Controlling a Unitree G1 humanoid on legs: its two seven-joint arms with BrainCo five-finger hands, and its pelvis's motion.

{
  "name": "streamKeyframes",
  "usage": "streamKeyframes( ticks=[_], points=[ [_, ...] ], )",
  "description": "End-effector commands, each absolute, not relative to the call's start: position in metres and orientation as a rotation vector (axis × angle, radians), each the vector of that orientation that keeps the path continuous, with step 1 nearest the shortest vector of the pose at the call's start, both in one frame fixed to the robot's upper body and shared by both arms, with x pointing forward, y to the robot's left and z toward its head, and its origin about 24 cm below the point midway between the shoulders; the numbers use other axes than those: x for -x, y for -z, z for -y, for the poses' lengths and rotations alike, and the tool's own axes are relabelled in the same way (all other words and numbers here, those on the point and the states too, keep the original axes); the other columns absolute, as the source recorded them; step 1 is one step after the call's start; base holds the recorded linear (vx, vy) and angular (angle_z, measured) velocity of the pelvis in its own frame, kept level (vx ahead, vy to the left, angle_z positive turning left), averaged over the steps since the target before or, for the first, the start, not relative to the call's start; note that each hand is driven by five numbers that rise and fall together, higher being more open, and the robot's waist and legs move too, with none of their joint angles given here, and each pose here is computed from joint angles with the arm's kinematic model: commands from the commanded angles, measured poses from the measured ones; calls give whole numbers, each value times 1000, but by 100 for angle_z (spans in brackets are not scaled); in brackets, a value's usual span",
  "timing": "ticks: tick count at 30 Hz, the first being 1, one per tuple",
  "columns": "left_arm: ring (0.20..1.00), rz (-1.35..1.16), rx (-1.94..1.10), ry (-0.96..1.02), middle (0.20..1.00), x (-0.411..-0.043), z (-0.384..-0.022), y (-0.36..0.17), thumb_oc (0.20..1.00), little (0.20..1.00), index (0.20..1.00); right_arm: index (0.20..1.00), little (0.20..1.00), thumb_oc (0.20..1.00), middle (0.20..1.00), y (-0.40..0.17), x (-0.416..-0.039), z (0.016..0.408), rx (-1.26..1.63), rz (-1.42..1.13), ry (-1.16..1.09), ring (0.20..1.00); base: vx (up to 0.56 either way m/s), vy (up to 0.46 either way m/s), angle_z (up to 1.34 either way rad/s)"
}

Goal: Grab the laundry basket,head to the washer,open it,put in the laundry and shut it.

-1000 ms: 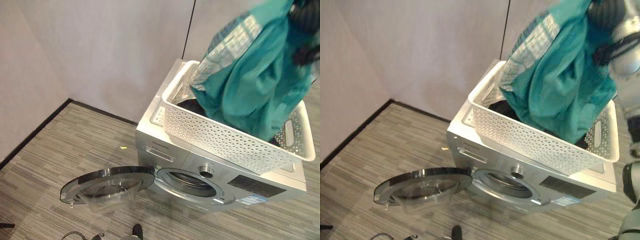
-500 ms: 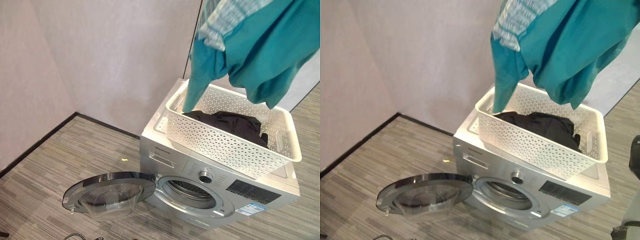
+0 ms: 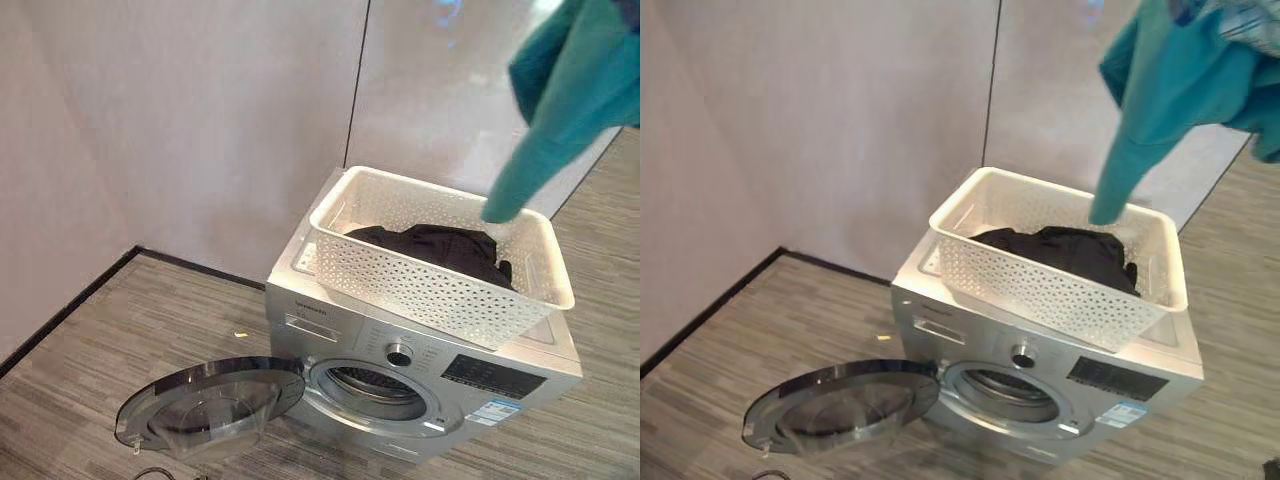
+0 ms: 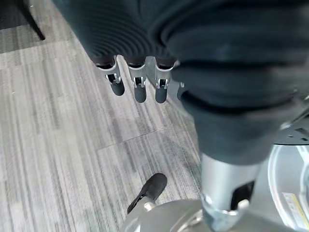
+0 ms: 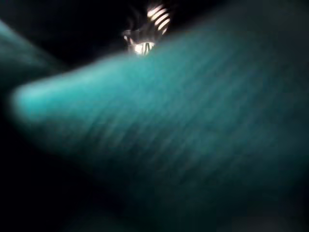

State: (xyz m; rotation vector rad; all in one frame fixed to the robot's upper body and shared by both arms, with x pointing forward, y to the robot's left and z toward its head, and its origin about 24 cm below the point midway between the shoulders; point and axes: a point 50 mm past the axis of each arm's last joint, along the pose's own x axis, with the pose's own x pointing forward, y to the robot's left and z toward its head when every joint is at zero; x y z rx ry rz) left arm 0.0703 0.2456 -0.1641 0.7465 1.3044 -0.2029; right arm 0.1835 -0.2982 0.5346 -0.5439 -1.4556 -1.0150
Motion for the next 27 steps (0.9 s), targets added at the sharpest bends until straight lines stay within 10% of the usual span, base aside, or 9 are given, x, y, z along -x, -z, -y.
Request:
streamKeyframes(
  ticks=[1,18,27],
  points=[
    [1000,-1302,-809,279,1000,-72,-237,166,1000,1000,1000,200,200,200,200,-549,-146,316,380,1557,1110,200,12,-19,-12],
    [1000,-1294,-741,312,1000,-68,-212,172,1000,1000,1000,200,200,200,200,-491,-127,427,132,1256,1335,200,3,-6,-12],
    [1000,-1347,-635,232,1000,-56,-209,174,1000,1000,1000,200,200,200,200,-310,-177,457,-169,1064,1264,200,-14,9,-8]
  ],
)
